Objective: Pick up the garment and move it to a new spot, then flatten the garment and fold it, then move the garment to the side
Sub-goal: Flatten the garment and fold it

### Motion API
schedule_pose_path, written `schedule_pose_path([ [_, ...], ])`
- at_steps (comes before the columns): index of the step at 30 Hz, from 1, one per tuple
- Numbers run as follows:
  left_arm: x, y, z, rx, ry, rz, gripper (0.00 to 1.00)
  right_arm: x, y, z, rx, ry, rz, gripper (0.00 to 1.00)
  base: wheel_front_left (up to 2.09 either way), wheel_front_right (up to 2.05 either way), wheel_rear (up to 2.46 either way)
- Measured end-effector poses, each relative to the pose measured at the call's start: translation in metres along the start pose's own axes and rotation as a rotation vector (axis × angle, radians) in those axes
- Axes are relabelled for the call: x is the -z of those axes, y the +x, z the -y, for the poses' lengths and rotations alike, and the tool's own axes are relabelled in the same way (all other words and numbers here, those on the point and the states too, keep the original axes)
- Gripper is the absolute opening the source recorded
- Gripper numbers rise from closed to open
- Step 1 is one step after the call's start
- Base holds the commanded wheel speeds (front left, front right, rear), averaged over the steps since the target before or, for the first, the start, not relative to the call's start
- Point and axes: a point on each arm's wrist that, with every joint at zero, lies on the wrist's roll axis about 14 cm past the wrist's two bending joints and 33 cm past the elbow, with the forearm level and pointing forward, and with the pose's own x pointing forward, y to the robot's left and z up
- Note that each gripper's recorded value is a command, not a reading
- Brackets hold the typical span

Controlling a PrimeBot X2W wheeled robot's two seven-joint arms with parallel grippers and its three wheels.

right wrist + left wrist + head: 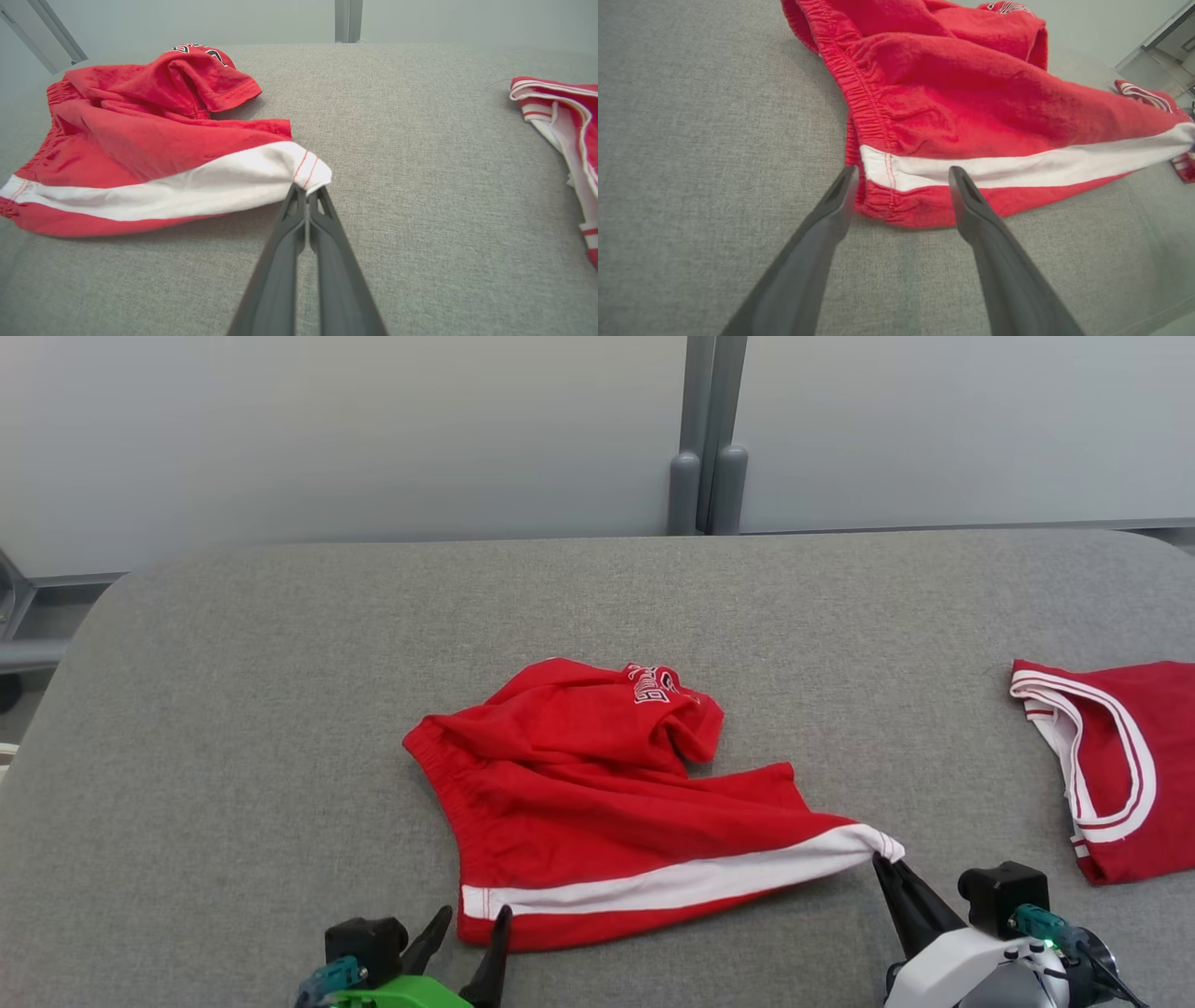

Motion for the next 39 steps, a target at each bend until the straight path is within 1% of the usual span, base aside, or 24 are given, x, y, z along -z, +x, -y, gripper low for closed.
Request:
schedule_pose_path([
  [4,0.006,0.01,-0.006,-0.019,0.013,-0.046,1.0,-0.001,0.002,0.0,-0.004,-0.008,-0.004,0.0,0.0,0.0,0.0],
  [9,0.014,0.019,-0.006,-0.005,0.025,-0.096,1.0,0.0,0.003,0.0,-0.01,-0.015,-0.009,0.0,0.0,0.0,0.0],
  [10,0.014,0.021,-0.006,-0.004,0.029,-0.1,0.98,0.0,0.003,0.0,-0.011,-0.017,-0.007,0.0,0.0,0.0,0.0],
  [11,0.014,0.022,-0.006,-0.001,0.032,-0.104,0.78,-0.001,0.003,0.0,-0.011,-0.019,-0.007,0.0,0.0,0.0,0.0],
  [12,0.015,0.023,-0.006,0.001,0.033,-0.107,0.55,0.0,0.003,0.001,-0.01,-0.019,-0.009,0.0,0.0,0.0,0.0],
  [13,0.015,0.024,-0.007,0.0,0.031,-0.11,0.39,0.001,0.003,0.001,-0.009,-0.018,-0.011,0.0,0.0,0.0,0.0],
  [15,0.015,0.026,-0.006,0.008,0.031,-0.113,0.1,0.001,0.002,0.002,-0.007,-0.019,-0.011,0.0,0.0,0.0,0.0],
  [16,0.015,0.027,-0.005,0.011,0.031,-0.113,0.03,0.0,0.002,0.003,-0.005,-0.018,-0.01,0.0,0.0,0.0,0.0],
  [17,0.014,0.027,-0.005,0.014,0.032,-0.108,0.0,0.0,0.002,0.003,-0.004,-0.018,-0.008,0.0,0.0,0.0,0.0],
  [20,0.009,0.029,-0.003,0.024,0.03,-0.088,0.0,-0.002,0.003,0.005,0.001,-0.018,0.0,0.0,0.0,0.0,0.0],
  [23,-0.004,0.03,-0.001,0.036,0.017,-0.034,0.0,-0.007,0.004,0.007,0.006,-0.019,0.014,0.0,0.0,0.0,0.0],
  [28,-0.042,0.028,0.003,0.055,-0.034,0.106,0.0,-0.028,0.006,0.01,0.014,-0.023,0.088,0.0,0.0,0.0,0.0],
  [31,-0.071,0.024,0.007,0.077,-0.066,0.208,0.0,-0.05,0.007,0.013,0.02,-0.033,0.155,0.0,0.0,0.0,0.0],
  [32,-0.094,0.02,0.011,0.096,-0.091,0.282,0.0,-0.07,0.007,0.016,0.023,-0.045,0.213,0.0,0.0,0.0,0.0],
  [34,-0.117,0.015,0.018,0.125,-0.108,0.354,0.0,-0.092,0.005,0.018,0.025,-0.058,0.274,0.0,0.0,0.0,0.0],
  [39,-0.172,-0.003,0.039,0.203,-0.106,0.506,0.0,-0.145,-0.009,0.02,0.026,-0.087,0.419,0.0,0.0,0.0,0.0],
])
